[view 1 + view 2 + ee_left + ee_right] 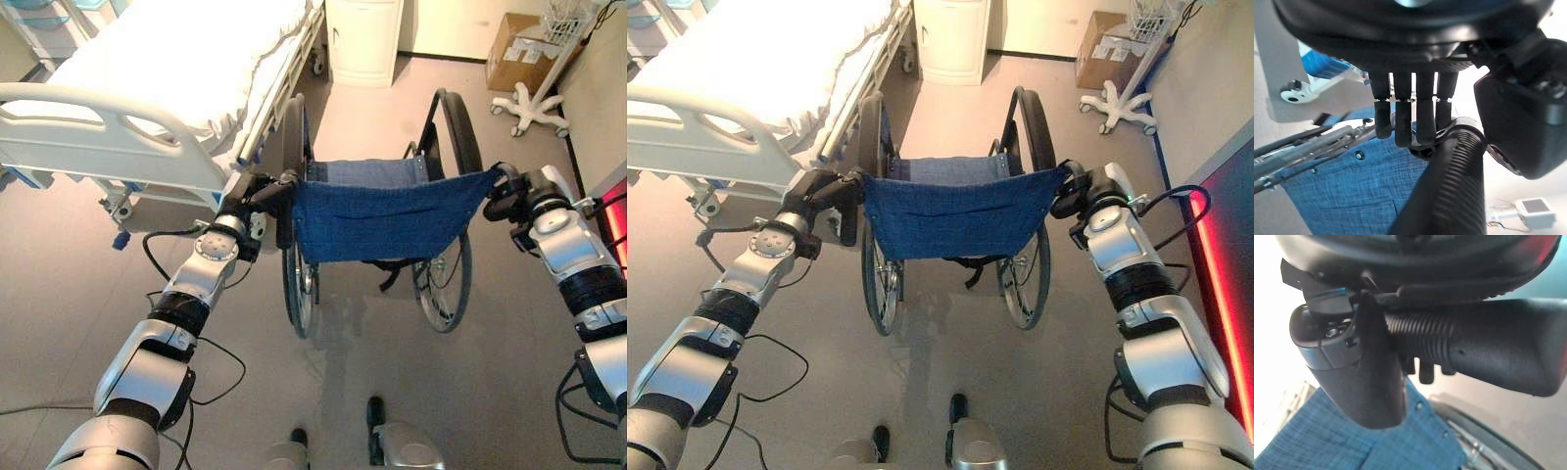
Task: Push the wheelchair next to the bed
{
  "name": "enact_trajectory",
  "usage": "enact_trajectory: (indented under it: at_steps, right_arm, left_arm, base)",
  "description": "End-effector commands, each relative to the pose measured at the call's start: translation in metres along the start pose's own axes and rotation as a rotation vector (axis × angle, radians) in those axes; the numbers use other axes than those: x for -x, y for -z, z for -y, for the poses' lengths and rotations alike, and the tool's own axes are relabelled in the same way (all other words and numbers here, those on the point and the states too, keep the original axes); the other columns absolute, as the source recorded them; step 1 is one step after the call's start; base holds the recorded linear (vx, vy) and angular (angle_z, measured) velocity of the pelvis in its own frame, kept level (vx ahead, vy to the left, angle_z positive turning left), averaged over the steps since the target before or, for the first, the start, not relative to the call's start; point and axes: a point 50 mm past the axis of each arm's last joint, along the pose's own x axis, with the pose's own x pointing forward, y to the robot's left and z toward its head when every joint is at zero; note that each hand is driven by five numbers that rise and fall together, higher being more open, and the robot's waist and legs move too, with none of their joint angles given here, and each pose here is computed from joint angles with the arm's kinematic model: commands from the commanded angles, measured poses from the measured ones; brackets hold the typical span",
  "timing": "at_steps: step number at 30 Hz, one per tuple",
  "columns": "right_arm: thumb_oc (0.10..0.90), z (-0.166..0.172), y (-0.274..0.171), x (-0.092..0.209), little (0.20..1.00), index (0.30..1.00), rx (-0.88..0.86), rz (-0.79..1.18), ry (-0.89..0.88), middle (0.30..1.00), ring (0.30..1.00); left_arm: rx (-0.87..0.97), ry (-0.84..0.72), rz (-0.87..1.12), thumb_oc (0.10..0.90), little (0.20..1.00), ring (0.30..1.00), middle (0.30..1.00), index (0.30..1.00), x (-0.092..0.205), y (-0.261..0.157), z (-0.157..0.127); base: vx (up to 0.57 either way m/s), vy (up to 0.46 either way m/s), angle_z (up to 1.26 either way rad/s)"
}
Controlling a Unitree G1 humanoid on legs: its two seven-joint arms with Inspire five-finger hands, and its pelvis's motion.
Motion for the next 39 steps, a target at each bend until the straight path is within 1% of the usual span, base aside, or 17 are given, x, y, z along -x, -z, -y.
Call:
enact_trajectory:
  at_steps: [1, 5, 8, 10, 14, 16, 20, 27, 30, 33, 36, 39]
  right_arm:
    - [0.4, -0.033, -0.039, 0.011, 0.3, 0.3, 0.215, 0.206, -0.129, 0.3, 0.3]
    - [0.4, -0.031, -0.041, 0.012, 0.3, 0.3, 0.216, 0.208, -0.123, 0.3, 0.3]
    - [0.4, -0.027, -0.038, 0.011, 0.3, 0.3, 0.221, 0.19, -0.155, 0.3, 0.3]
    - [0.4, -0.039, -0.034, 0.012, 0.3, 0.3, 0.211, 0.182, -0.209, 0.3, 0.3]
    - [0.4, -0.059, -0.026, 0.016, 0.3, 0.3, 0.195, 0.194, -0.225, 0.3, 0.3]
    - [0.4, -0.064, -0.026, 0.018, 0.3, 0.3, 0.193, 0.21, -0.218, 0.3, 0.3]
    - [0.4, -0.07, -0.035, 0.018, 0.3, 0.3, 0.178, 0.255, -0.181, 0.3, 0.3]
    - [0.4, -0.077, -0.049, 0.017, 0.3, 0.3, 0.143, 0.247, -0.189, 0.3, 0.3]
    - [0.4, -0.079, -0.042, 0.016, 0.3, 0.3, 0.114, 0.233, -0.209, 0.3, 0.3]
    - [0.4, -0.084, -0.031, 0.019, 0.3, 0.3, 0.103, 0.209, -0.25, 0.3, 0.3]
    - [0.4, -0.079, -0.023, 0.023, 0.3, 0.3, 0.098, 0.196, -0.261, 0.3, 0.3]
    - [0.4, -0.063, -0.021, 0.024, 0.3, 0.3, 0.102, 0.201, -0.234, 0.3, 0.3]
  left_arm:
    - [-0.09, 0.022, 0.076, 0.4, 0.3, 0.3, 0.3, 0.3, 0.002, -0.011, 0.0]
    - [-0.092, 0.016, 0.082, 0.4, 0.3, 0.3, 0.3, 0.3, 0.006, -0.008, -0.001]
    - [-0.106, 0.003, 0.064, 0.4, 0.3, 0.3, 0.3, 0.3, 0.007, -0.007, -0.012]
    - [-0.112, -0.007, 0.023, 0.4, 0.3, 0.3, 0.3, 0.3, 0.006, -0.001, -0.02]
    - [-0.139, -0.021, 0.006, 0.4, 0.3, 0.3, 0.3, 0.3, 0.005, 0.0, -0.021]
    - [-0.142, -0.033, 0.011, 0.4, 0.3, 0.3, 0.3, 0.3, 0.003, -0.003, -0.022]
    - [-0.109, -0.056, 0.018, 0.4, 0.3, 0.3, 0.3, 0.3, -0.002, -0.011, -0.015]
    - [-0.074, -0.073, 0.059, 0.4, 0.3, 0.3, 0.3, 0.3, -0.009, -0.027, -0.006]
    - [-0.102, -0.069, 0.069, 0.4, 0.3, 0.3, 0.3, 0.3, -0.008, -0.027, -0.002]
    - [-0.097, -0.061, 0.049, 0.4, 0.3, 0.3, 0.3, 0.3, -0.004, -0.017, -0.001]
    - [-0.099, -0.048, 0.035, 0.4, 0.3, 0.3, 0.3, 0.3, 0.002, -0.007, 0.0]
    - [-0.1, -0.041, 0.062, 0.4, 0.3, 0.3, 0.3, 0.3, 0.004, -0.007, -0.001]
  base:
    - [0.3, 0.069, -0.1]
    - [0.44, 0.14, -0.22]
    - [0.38, 0.19, -0.59]
    - [0.43, 0.276, -0.86]
    - [0.29, 0.184, -0.56]
    - [0.19, 0.184, -0.18]
    - [0.22, 0.204, -0.14]
    - [0.13, 0.122, -0.14]
    - [0.17, 0.088, 0.01]
    - [0.3, 0.074, 0.17]
    - [0.45, -0.047, 0.21]
    - [0.42, -0.123, 0.71]
